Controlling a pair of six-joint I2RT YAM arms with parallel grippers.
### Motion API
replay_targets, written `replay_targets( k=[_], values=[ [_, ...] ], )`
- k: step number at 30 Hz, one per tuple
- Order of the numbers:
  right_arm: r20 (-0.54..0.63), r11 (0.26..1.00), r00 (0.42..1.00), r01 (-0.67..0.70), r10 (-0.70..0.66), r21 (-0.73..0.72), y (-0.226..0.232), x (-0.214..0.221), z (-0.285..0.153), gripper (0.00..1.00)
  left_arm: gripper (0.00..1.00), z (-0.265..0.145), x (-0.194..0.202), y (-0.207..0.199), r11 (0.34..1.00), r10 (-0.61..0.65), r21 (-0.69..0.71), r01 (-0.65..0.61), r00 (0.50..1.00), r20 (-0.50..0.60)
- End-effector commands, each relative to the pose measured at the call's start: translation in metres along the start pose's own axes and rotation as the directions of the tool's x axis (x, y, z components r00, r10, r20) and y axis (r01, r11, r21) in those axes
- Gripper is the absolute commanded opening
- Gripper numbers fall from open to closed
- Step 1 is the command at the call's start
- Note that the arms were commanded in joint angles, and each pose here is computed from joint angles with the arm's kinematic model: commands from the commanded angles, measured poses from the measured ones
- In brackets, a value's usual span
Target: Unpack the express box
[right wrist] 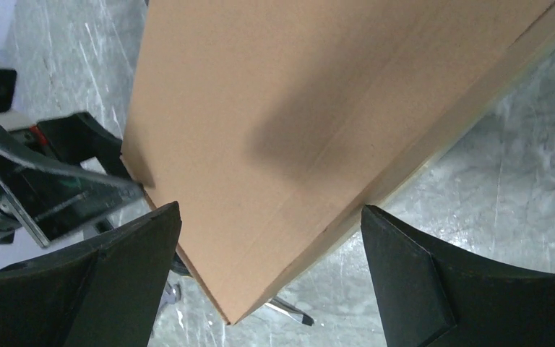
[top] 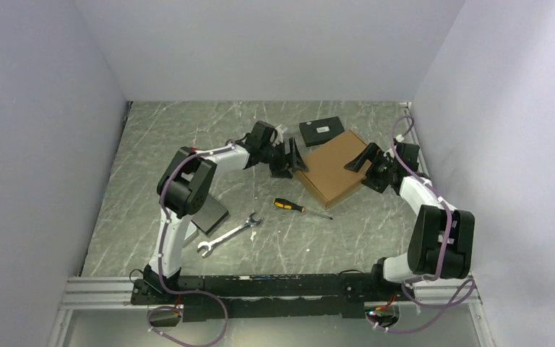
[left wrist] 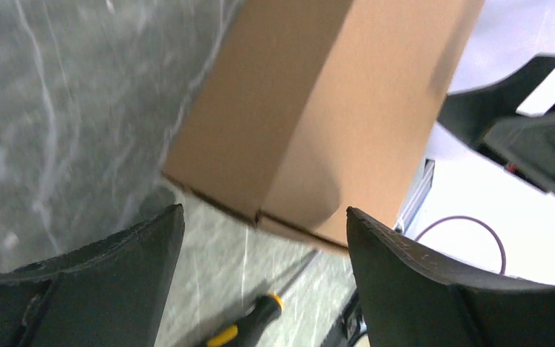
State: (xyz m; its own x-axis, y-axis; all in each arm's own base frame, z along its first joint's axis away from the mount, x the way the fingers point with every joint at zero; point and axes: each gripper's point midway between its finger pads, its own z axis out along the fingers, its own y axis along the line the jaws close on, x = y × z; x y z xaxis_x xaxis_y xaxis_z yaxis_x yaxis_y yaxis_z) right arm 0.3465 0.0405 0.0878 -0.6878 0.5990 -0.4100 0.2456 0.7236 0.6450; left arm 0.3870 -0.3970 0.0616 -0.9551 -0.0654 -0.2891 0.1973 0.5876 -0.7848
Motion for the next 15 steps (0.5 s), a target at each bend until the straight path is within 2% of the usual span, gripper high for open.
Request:
replay_targets(
  k=[1, 4, 8, 12, 15],
  values=[
    [0.081, 0.999, 0.996, 0.042, -0.039, -0.03, 0.012, -0.03, -0.01, 1.0, 0.84, -0.019, 0.016, -0.038, 0.993, 0.004, 0.118, -0.001, 1.0, -0.027],
    [0.168, 0.997, 0.983, -0.069, 0.071, -0.015, -0.012, -0.038, -0.029, 1.0, 0.83, -0.028, 0.03, -0.052, 0.986, 0.022, 0.167, -0.016, 0.999, -0.036],
    [0.218, 0.987, 0.963, -0.158, 0.156, -0.005, -0.035, -0.034, -0.037, 1.0, 0.96, -0.044, 0.02, -0.046, 0.994, 0.098, 0.042, -0.099, 0.995, 0.02],
    [0.153, 0.982, 0.97, -0.182, 0.188, -0.051, -0.034, -0.024, -0.027, 1.0, 0.99, -0.044, -0.002, -0.05, 0.984, 0.175, -0.028, -0.174, 0.984, 0.036],
    [0.137, 0.979, 0.971, -0.184, 0.194, -0.087, -0.031, -0.023, -0.022, 1.0, 0.99, -0.044, -0.029, -0.051, 0.97, 0.23, -0.104, -0.22, 0.969, 0.089]
  ],
)
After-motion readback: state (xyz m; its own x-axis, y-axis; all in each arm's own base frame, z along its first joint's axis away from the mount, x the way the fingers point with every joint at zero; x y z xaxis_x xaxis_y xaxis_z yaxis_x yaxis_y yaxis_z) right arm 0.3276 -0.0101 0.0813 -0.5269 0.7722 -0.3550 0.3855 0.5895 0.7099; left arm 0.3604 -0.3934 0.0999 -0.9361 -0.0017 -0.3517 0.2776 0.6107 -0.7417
